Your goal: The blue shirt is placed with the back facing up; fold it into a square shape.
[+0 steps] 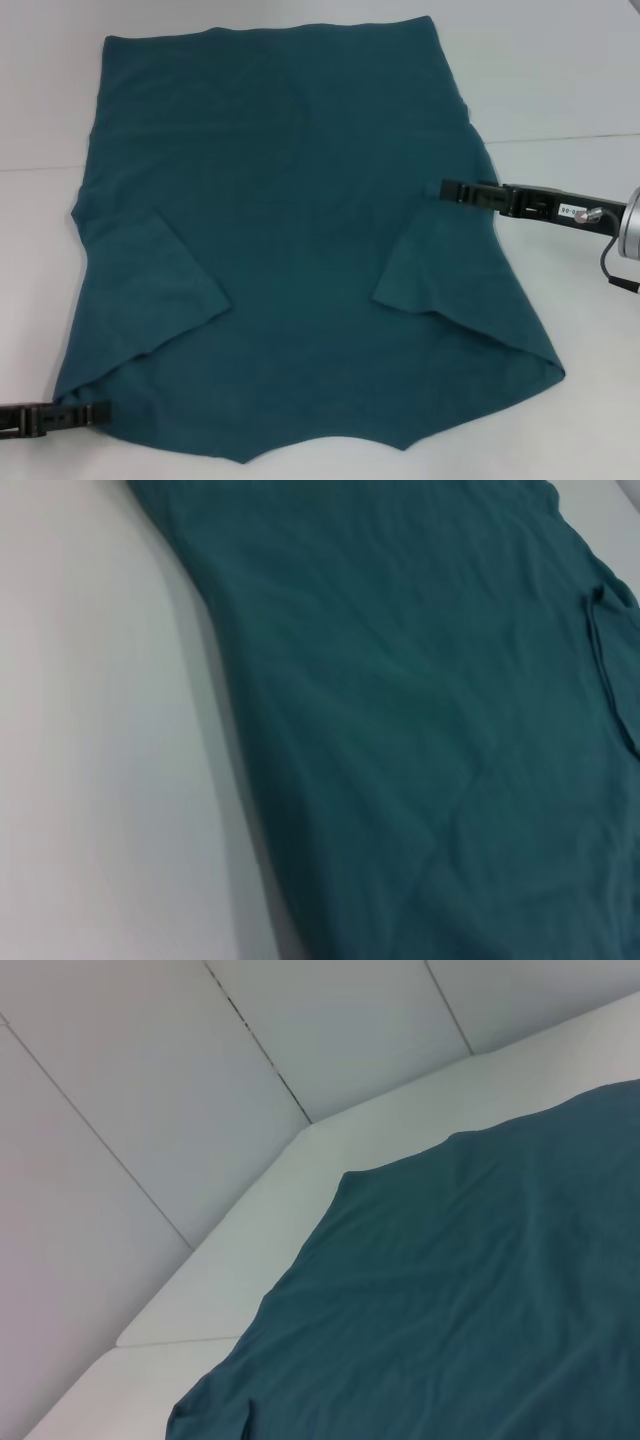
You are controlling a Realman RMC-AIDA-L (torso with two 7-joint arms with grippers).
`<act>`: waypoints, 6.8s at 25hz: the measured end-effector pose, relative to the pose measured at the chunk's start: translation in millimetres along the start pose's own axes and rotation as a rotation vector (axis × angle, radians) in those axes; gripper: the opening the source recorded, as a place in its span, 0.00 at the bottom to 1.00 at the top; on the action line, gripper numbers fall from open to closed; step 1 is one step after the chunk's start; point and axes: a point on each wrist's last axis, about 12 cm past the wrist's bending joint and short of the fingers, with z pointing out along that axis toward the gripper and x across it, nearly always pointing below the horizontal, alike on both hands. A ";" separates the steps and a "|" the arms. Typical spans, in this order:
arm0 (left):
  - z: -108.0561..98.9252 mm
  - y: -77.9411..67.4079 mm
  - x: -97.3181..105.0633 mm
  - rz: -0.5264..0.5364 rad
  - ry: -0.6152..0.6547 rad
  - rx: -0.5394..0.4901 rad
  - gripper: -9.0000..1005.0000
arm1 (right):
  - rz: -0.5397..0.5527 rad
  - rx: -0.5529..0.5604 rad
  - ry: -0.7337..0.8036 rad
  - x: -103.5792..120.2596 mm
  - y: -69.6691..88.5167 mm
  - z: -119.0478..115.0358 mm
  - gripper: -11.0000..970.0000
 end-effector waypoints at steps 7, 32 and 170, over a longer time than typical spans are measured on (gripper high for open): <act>2.6 -3.8 -10.8 0.022 -0.004 0.005 0.91 | 0.004 0.002 -0.001 0.8 -0.6 -1.0 0.93; 2.8 1.6 -19.2 0.020 -0.008 -0.056 0.62 | 0.014 0.004 -0.004 3.3 -1.5 -2.6 0.93; 8.9 -2.9 -30.8 0.023 -0.025 -0.044 0.03 | 0.240 0.063 0.572 17.6 -2.6 -41.0 0.92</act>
